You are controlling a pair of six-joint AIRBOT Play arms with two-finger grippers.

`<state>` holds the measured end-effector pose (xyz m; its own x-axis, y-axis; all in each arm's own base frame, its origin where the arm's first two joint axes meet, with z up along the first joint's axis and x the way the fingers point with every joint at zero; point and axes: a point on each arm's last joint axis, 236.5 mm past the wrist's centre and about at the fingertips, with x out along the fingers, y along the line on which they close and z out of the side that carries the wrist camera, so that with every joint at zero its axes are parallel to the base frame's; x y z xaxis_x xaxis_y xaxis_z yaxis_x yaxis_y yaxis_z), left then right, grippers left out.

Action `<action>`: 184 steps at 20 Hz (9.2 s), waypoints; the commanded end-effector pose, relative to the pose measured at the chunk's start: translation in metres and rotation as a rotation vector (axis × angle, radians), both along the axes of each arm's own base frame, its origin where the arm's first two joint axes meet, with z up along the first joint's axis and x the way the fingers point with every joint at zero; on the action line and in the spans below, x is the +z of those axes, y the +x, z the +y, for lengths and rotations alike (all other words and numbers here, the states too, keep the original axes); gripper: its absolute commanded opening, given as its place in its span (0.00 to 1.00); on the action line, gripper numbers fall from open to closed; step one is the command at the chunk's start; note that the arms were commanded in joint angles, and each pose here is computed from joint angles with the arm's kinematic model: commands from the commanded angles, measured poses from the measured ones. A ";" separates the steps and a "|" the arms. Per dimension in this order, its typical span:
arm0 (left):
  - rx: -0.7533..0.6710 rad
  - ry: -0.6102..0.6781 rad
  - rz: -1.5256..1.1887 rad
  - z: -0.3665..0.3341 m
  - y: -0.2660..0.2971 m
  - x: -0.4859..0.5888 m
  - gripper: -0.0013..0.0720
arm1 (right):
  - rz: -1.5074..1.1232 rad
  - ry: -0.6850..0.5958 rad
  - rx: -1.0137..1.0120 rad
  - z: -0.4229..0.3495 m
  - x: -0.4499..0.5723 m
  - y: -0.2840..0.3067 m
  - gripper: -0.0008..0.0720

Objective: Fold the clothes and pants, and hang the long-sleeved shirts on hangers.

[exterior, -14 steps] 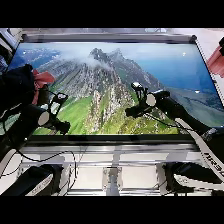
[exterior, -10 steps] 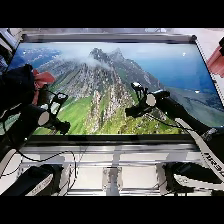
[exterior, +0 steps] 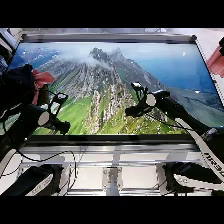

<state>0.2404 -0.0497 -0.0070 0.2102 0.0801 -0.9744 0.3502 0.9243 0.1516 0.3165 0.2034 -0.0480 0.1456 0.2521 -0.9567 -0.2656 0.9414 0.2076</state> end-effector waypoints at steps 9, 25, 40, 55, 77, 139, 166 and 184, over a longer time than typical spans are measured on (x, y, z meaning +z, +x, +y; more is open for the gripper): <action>-0.073 0.049 -0.251 0.003 0.062 0.015 0.45 | -0.049 0.022 -0.009 0.005 0.003 0.011 0.03; 0.148 0.347 -0.267 0.204 0.160 -0.027 0.88 | -0.054 0.041 -0.017 0.009 0.005 0.013 0.03; 0.226 0.371 -0.329 0.244 0.187 -0.002 0.85 | -0.038 0.073 -0.029 0.015 0.007 0.010 0.03; 0.166 0.352 -0.360 0.241 0.209 -0.025 0.43 | -0.038 0.073 -0.029 0.015 0.007 0.010 0.03; -0.603 -0.246 -0.597 -0.096 0.044 0.340 0.10 | -0.432 0.067 0.360 -0.016 0.208 -0.044 0.21; -0.181 -0.004 -0.458 -0.123 0.142 0.243 0.11 | -0.504 0.483 0.316 0.238 0.107 -0.029 0.66; -0.191 0.013 -0.436 -0.120 0.138 0.241 0.11 | -0.450 0.433 0.358 0.272 0.020 -0.042 0.53; -0.185 0.038 -0.520 -0.110 0.157 0.254 0.11 | -0.115 0.520 0.207 0.294 0.003 -0.078 0.03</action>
